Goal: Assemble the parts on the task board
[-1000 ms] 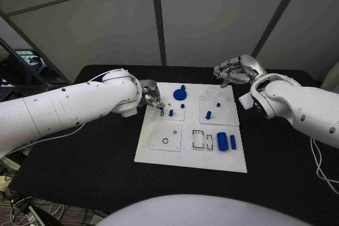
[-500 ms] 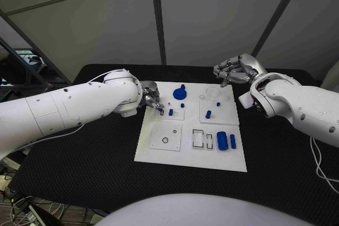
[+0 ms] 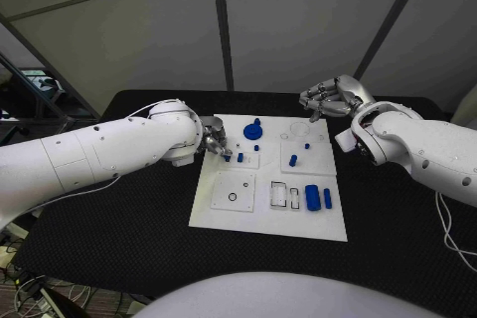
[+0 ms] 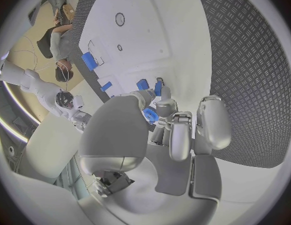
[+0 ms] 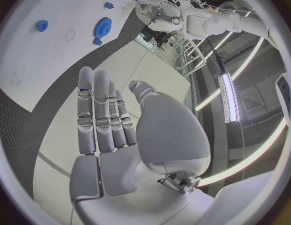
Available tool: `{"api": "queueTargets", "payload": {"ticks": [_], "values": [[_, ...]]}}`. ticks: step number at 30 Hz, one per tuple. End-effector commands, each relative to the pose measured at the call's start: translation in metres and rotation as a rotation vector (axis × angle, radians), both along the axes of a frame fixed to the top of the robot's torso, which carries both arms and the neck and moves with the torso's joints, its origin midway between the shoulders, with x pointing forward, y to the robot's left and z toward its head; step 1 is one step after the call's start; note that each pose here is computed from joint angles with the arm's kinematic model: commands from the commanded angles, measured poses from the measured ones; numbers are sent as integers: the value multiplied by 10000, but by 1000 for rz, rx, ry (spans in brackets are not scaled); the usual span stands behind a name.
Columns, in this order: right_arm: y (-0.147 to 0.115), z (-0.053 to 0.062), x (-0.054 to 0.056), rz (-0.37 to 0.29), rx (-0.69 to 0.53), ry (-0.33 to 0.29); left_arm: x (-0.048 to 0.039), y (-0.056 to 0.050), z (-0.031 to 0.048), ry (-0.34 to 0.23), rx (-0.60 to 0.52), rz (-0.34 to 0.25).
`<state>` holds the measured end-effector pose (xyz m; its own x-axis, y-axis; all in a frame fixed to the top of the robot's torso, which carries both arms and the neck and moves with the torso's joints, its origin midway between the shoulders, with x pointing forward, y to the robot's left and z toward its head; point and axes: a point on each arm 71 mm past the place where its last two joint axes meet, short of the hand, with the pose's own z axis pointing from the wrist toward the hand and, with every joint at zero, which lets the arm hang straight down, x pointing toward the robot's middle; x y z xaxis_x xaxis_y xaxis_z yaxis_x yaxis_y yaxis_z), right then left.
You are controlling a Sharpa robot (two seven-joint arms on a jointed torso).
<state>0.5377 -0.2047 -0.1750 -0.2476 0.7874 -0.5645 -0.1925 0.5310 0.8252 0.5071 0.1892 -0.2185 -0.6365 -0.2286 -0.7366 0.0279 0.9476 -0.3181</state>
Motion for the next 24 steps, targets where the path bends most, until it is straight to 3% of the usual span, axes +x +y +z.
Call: {"api": "queueTargets", "payload": {"ticks": [1, 24], "values": [[17, 19, -2, 6, 2, -9, -6, -4, -9, 13, 21, -8], [17, 19, -1, 6, 2, -9, -21, -20, -27, 34, 33, -24]]}}
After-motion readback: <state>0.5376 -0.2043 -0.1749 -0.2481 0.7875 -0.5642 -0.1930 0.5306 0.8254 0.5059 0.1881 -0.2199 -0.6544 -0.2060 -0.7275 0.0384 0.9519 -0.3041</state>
